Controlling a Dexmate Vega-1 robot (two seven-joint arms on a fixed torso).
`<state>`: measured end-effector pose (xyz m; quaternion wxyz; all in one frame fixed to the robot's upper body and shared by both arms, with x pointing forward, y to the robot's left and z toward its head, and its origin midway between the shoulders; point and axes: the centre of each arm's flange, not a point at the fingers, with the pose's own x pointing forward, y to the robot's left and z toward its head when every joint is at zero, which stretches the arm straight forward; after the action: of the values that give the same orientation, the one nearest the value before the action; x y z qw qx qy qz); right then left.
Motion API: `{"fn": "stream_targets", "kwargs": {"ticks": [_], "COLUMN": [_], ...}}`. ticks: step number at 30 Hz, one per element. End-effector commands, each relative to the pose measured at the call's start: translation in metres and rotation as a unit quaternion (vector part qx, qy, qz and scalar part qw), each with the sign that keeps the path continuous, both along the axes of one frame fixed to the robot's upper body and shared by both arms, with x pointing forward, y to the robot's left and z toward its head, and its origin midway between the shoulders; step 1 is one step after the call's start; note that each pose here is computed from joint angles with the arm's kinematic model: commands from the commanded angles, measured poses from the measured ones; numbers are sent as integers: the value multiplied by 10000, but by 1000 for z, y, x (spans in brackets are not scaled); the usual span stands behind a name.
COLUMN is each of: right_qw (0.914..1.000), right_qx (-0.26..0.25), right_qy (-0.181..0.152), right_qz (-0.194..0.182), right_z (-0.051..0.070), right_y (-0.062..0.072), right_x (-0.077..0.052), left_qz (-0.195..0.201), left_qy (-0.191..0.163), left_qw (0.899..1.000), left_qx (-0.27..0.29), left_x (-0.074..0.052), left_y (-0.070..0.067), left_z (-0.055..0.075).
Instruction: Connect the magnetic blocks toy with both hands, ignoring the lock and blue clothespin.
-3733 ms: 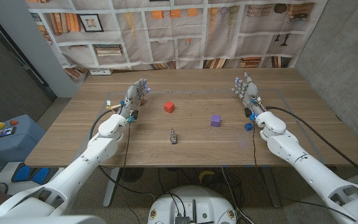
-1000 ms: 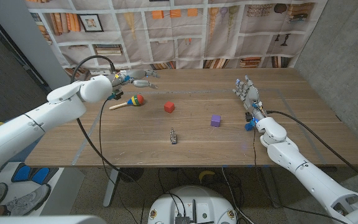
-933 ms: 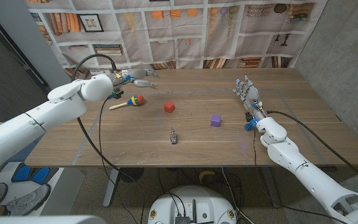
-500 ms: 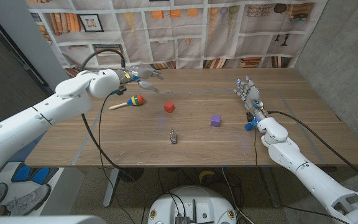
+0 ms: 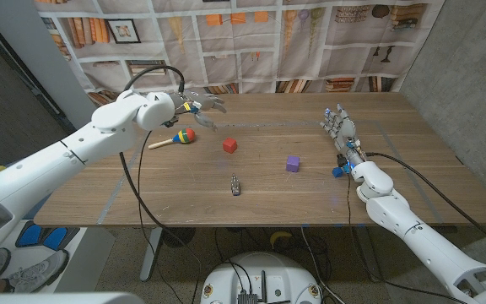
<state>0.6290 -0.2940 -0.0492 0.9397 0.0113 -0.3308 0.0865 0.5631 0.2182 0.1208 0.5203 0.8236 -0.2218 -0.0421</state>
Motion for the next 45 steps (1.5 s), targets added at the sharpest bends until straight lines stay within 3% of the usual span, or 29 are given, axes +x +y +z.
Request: {"fn": "stream_targets", "kwargs": {"ticks": [1,20,45], "right_qw": [10000,9999,9996], "right_qx": [40,92,226], "right_qy": [21,5,9], "right_qz": [-72,-106,-193], "right_z": [-2,1,-2], "right_y": [-3,-1,-6], "right_x": [-4,0,1], "left_qz": [124,-21,2], "left_qy": [200,338,547], "left_qw": [9993,9990,9984], "left_qx": [290,289,103], "left_x": [13,41,63], "left_y": [-13,-15,-21], "left_z": [-3,-17,-51]}}
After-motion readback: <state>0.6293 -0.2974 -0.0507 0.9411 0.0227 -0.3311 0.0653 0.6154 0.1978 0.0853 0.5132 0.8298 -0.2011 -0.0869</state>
